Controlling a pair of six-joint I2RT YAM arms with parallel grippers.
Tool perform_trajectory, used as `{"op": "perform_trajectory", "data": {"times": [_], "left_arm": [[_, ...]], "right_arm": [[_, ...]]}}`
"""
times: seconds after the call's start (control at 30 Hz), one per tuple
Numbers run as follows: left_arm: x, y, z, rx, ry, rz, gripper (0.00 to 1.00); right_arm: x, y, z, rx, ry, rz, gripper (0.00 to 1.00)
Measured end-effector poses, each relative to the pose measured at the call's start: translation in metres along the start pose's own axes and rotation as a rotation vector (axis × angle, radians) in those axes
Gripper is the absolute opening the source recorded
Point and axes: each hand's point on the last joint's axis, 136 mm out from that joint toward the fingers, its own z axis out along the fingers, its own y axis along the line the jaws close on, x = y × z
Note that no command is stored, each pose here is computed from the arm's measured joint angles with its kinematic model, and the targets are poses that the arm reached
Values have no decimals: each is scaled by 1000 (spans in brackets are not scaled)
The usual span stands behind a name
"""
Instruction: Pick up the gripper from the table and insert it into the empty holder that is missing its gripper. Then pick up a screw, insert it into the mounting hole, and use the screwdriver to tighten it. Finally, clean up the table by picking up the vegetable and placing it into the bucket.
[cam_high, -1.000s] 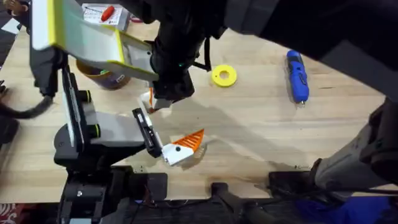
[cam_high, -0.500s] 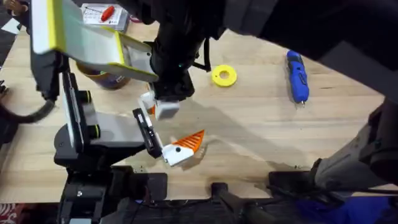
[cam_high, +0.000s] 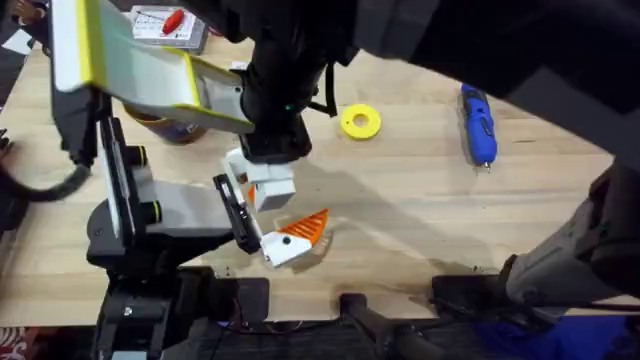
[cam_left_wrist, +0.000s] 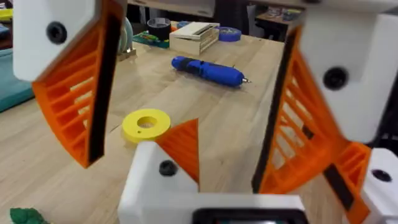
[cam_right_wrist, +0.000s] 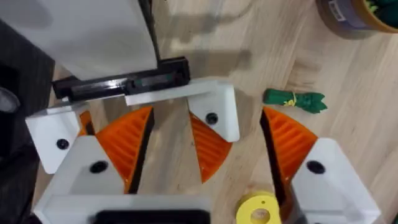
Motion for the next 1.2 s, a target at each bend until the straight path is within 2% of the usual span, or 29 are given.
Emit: {"op": "perform_trajectory", "data": {"times": [0.3,0.6,0.73,0.97,1.2], "left_arm": [[0,0,0,0,0,0,985],[0,0,0,0,0,0,985],[0,0,0,0,0,0,985],[0,0,0,0,0,0,985],[0,0,0,0,0,0,985]], "right_arm": [[13,-16,-12,32,-7,46,997],[43,-47,-94,146,-181,176,997],[55,-52,-114,171,-240,188,996],[90,-42,-120,153,-330,243,997],[130,-8,-110,110,-396,267,997]]}}
